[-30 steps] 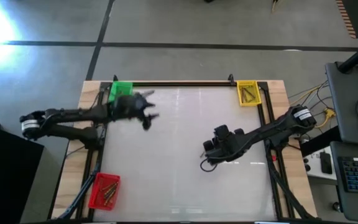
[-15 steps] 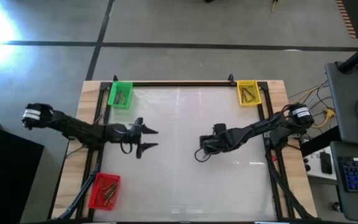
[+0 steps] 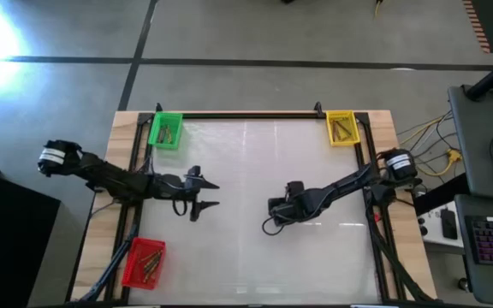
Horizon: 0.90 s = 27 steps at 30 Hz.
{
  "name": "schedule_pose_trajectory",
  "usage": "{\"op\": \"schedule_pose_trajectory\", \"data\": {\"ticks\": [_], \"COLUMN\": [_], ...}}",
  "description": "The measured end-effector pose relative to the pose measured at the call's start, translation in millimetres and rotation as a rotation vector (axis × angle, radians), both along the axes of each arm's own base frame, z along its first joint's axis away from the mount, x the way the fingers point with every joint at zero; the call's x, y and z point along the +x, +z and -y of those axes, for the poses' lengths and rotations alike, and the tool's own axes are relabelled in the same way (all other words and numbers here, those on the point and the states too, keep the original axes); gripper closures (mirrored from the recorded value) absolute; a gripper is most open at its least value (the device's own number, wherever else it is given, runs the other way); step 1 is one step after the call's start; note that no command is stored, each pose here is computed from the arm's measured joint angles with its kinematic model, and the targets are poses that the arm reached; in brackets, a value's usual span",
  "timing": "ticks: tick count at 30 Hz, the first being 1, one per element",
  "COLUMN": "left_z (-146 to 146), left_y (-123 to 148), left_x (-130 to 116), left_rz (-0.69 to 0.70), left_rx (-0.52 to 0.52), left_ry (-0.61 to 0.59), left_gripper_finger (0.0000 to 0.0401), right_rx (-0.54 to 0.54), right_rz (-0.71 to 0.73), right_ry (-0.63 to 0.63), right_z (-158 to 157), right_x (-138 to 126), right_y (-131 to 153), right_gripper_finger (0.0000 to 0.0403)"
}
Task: Sort crayons
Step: Put the brown crayon into the yellow basket
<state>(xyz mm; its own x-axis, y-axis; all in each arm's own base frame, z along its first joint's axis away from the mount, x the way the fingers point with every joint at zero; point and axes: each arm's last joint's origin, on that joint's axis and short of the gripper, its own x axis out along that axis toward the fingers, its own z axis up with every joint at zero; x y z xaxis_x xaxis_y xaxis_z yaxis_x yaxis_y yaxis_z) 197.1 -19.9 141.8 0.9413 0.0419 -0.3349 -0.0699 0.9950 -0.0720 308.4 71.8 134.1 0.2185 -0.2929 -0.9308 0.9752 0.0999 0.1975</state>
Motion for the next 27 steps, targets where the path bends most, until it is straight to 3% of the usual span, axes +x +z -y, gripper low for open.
{"op": "schedule_pose_trajectory", "data": {"ticks": [9,14,23,27], "left_z": [1.9,3.2,4.4,4.0], "left_y": [-7.4,-13.3,-11.5,-8.8], "left_x": [14.8,22.7,27.3,24.9], "left_rz": [-0.060,-0.101,-0.096,-0.087], "left_rx": [0.005,-0.002,0.001,0.003], "left_ry": [0.001,-0.004,-0.012,-0.012], "left_gripper_finger": [0.0150,0.0150,0.0150,0.0150], "right_rx": [-0.021,0.001,0.028,0.033], "right_rz": [-0.116,-0.140,-0.188,-0.201], "right_ry": [0.055,0.114,0.177,0.198], "right_z": [-13.9,-16.3,-14.6,-12.3], "right_x": [21.0,27.5,15.7,12.8], "right_y": [-5.7,0.5,8.8,10.3], "right_gripper_finger": [0.0238,0.0283,0.0383,0.0393]}}
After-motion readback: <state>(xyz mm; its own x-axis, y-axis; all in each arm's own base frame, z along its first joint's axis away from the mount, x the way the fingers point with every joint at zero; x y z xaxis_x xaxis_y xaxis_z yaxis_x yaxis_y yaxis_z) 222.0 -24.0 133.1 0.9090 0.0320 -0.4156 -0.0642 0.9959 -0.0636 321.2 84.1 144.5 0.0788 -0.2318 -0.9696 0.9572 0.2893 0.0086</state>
